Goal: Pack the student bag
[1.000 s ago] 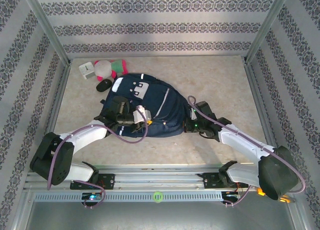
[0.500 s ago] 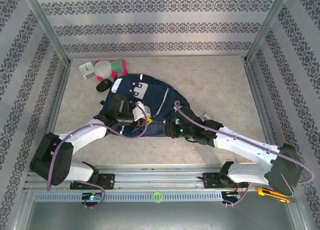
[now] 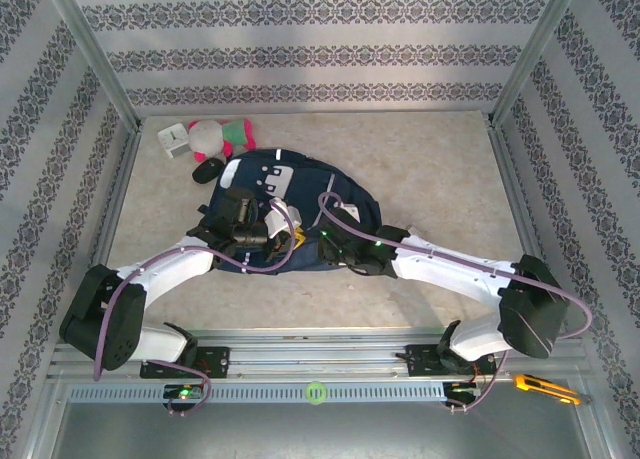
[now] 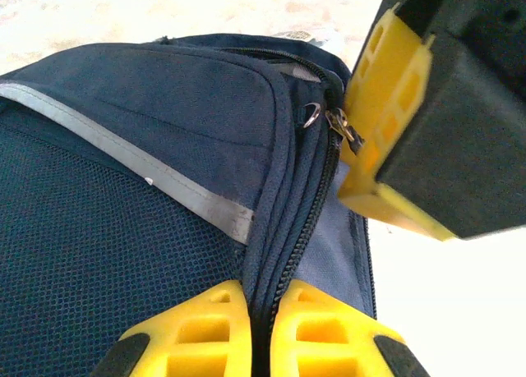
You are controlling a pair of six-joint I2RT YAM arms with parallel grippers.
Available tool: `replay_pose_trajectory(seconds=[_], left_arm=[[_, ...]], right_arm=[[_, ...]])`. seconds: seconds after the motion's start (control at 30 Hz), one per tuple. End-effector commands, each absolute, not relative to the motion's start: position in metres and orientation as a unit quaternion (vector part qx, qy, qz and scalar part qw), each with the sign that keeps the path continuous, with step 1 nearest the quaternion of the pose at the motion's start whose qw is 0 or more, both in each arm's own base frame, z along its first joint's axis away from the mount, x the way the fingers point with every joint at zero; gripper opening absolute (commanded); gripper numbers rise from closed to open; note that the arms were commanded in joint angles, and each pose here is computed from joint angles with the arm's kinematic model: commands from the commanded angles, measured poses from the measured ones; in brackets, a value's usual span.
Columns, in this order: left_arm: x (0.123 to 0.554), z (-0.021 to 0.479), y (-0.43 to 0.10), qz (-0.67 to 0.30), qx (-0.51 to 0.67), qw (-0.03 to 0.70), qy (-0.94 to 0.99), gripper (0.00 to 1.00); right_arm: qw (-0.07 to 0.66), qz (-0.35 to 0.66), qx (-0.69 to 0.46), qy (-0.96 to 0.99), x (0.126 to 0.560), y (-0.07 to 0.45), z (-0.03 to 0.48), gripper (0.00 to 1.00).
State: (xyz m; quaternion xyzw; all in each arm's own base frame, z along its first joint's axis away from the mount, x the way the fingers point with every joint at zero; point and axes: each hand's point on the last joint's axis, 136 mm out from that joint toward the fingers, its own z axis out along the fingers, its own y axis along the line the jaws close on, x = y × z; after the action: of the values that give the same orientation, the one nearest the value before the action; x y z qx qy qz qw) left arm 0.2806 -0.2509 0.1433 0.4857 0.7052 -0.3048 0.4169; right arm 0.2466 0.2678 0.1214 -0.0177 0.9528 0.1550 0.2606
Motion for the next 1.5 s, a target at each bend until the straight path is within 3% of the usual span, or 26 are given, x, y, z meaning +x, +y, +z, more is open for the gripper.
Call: replay_pose_trajectory(seconds=[0.0,0.1,0.4,0.57,0.7,0.77,0.97,1.1,1.17,1.3,1.37,1.43,1.47], left_arm=[[0.283,0.171,-0.256,-0.331,0.48,0.439,0.684,0.0],[0.282,0.163,-0.251,-0.309,0.491,0.435,0.689,0.0],[0.275,0.134,-0.233,-0.245,0.524,0.414,0.703,0.1],[0.272,0.129,-0.224,-0.218,0.535,0.409,0.706,0.23],[0.267,0.136,-0.225,-0.226,0.537,0.412,0.701,0.55],[0.268,0.148,-0.232,-0.245,0.524,0.427,0.695,0.63],[0.265,0.168,-0.269,-0.253,0.538,0.453,0.665,0.73],[0.276,0.165,-0.291,-0.24,0.543,0.452,0.666,0.75],[0.285,0.166,-0.297,-0.232,0.539,0.464,0.664,0.73],[0.295,0.156,-0.302,-0.224,0.541,0.45,0.675,0.49],[0.292,0.15,-0.3,-0.216,0.556,0.44,0.672,0.31],[0.288,0.145,-0.295,-0.208,0.565,0.436,0.669,0.05],[0.283,0.142,-0.292,-0.206,0.575,0.431,0.665,0.0]], right_arm=[[0.309,0.104,-0.004,0.945,0.267,0.254,0.136,0.19],[0.307,0.092,-0.018,0.947,0.267,0.245,0.14,0.0],[0.221,0.217,-0.074,0.948,0.245,0.235,0.129,0.0],[0.173,0.259,-0.103,0.945,0.235,0.238,0.113,0.0],[0.16,0.289,-0.125,0.935,0.231,0.25,0.112,0.0],[0.162,0.302,-0.132,0.93,0.231,0.254,0.113,0.0],[0.162,0.319,-0.153,0.921,0.229,0.258,0.116,0.0],[0.159,0.328,-0.155,0.918,0.227,0.258,0.117,0.0],[0.157,0.33,-0.155,0.918,0.226,0.258,0.117,0.0],[0.156,0.335,-0.152,0.917,0.225,0.256,0.117,0.0],[0.157,0.335,-0.143,0.918,0.227,0.251,0.117,0.0],[0.16,0.333,-0.129,0.92,0.23,0.242,0.115,0.0],[0.161,0.333,-0.119,0.921,0.233,0.237,0.114,0.0]])
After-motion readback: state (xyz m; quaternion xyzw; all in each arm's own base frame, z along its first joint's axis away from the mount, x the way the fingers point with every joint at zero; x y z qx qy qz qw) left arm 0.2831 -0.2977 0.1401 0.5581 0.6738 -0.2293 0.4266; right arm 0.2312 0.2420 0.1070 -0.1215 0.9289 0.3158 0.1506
